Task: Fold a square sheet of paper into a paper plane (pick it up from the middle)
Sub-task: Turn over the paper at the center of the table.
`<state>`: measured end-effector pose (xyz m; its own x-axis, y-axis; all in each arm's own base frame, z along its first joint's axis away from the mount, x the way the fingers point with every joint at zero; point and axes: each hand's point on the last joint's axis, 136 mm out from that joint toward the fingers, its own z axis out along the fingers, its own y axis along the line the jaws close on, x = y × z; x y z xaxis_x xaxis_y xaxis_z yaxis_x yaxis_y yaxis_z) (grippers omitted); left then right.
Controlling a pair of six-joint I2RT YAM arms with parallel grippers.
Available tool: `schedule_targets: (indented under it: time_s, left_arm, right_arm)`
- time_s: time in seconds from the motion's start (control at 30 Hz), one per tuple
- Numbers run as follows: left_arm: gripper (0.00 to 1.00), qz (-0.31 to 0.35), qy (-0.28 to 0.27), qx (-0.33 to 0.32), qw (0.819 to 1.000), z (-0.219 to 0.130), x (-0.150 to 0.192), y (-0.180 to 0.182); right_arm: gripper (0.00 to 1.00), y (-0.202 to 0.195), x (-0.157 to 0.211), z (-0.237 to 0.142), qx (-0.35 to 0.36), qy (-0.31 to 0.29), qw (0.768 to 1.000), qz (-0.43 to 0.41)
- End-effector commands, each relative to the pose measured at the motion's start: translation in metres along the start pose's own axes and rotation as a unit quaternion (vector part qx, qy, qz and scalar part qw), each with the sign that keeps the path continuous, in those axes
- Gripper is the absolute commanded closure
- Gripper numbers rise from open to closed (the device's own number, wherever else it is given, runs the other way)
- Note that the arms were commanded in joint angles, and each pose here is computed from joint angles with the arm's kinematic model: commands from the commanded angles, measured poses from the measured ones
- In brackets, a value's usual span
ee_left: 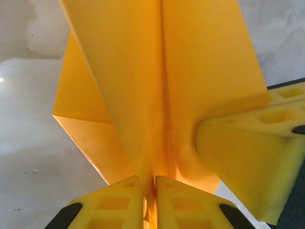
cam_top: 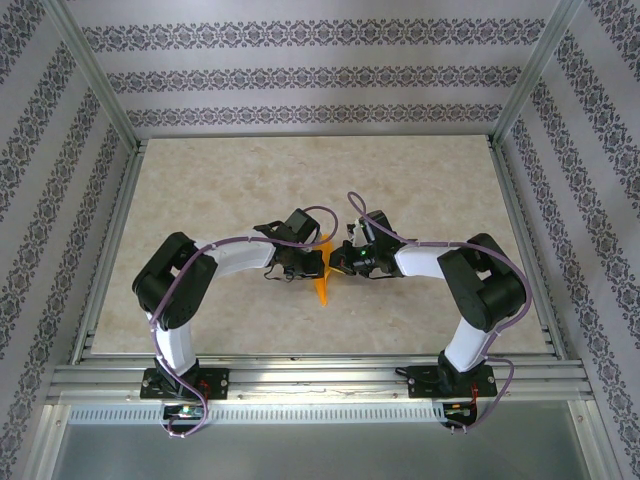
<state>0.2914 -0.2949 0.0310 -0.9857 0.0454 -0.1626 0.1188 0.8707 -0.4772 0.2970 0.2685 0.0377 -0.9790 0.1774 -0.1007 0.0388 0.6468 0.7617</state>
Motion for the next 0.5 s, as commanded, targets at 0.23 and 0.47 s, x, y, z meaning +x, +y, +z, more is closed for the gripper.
schedule_targets:
  time_s: [0.23,0.47]
  left_arm:
    - [0.93,0.0,0.001,0.019,1.0,0.003,0.0,-0.012]
    - [0.99,0.009,-0.002,-0.001,1.0,-0.005,-0.002,-0.008]
  right_arm:
    - [0.92,-0.01,0.002,-0.002,-0.004,0.001,1.0,0.014]
    - [0.87,-0.018,0.002,-0.008,0.007,-0.001,1.0,0.019]
